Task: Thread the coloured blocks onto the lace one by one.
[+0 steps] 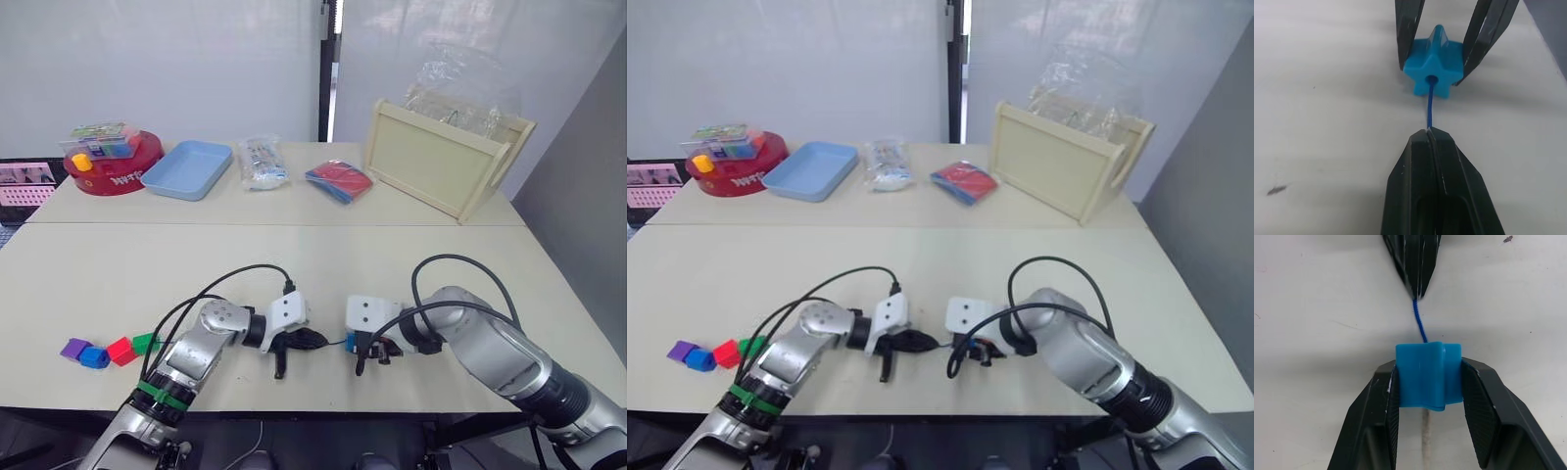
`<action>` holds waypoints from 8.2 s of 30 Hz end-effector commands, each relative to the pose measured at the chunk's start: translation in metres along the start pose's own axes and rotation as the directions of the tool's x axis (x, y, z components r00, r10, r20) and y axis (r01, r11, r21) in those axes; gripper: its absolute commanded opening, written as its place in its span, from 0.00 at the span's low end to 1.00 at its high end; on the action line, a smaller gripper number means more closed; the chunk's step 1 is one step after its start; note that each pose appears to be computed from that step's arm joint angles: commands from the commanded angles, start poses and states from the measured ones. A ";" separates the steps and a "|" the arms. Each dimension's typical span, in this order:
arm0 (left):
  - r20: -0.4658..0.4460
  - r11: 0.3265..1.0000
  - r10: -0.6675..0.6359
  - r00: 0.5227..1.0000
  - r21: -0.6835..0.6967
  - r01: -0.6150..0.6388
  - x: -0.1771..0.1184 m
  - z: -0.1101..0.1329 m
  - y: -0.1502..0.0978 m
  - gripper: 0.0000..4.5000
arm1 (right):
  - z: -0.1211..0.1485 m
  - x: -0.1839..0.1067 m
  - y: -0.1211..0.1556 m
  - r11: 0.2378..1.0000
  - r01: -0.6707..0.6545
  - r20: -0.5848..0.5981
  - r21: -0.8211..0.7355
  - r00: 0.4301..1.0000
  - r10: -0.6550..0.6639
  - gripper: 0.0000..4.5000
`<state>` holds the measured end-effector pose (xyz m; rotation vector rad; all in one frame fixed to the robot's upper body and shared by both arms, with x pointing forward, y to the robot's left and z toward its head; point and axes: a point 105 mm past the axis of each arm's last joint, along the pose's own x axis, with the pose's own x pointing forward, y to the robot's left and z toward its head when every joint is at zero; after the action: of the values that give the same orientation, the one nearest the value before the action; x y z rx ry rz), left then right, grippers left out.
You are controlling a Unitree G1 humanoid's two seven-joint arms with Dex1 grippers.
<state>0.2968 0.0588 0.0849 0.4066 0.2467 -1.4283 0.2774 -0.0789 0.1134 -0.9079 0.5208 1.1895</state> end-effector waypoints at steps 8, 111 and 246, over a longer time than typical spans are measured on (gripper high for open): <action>0.064 0.999 -0.010 0.998 0.031 0.008 0.013 0.019 0.004 0.00 | -0.006 0.010 0.012 0.998 -0.052 -0.017 0.019 0.999 0.052 0.29; -0.285 0.951 0.289 0.914 -0.028 -0.309 -0.227 -0.058 -0.011 0.90 | -0.005 -0.004 -0.034 0.998 -0.015 0.168 -0.067 0.986 0.026 0.00; -0.169 0.465 0.836 0.522 -0.286 -0.838 -0.405 -0.043 -0.051 1.00 | -0.080 -0.131 -0.083 0.880 0.168 0.365 0.445 0.863 -0.349 1.00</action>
<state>0.2020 0.4230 0.1917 0.2104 0.3087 -0.4726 0.3258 -0.2175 0.1812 -0.3301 0.2987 0.9653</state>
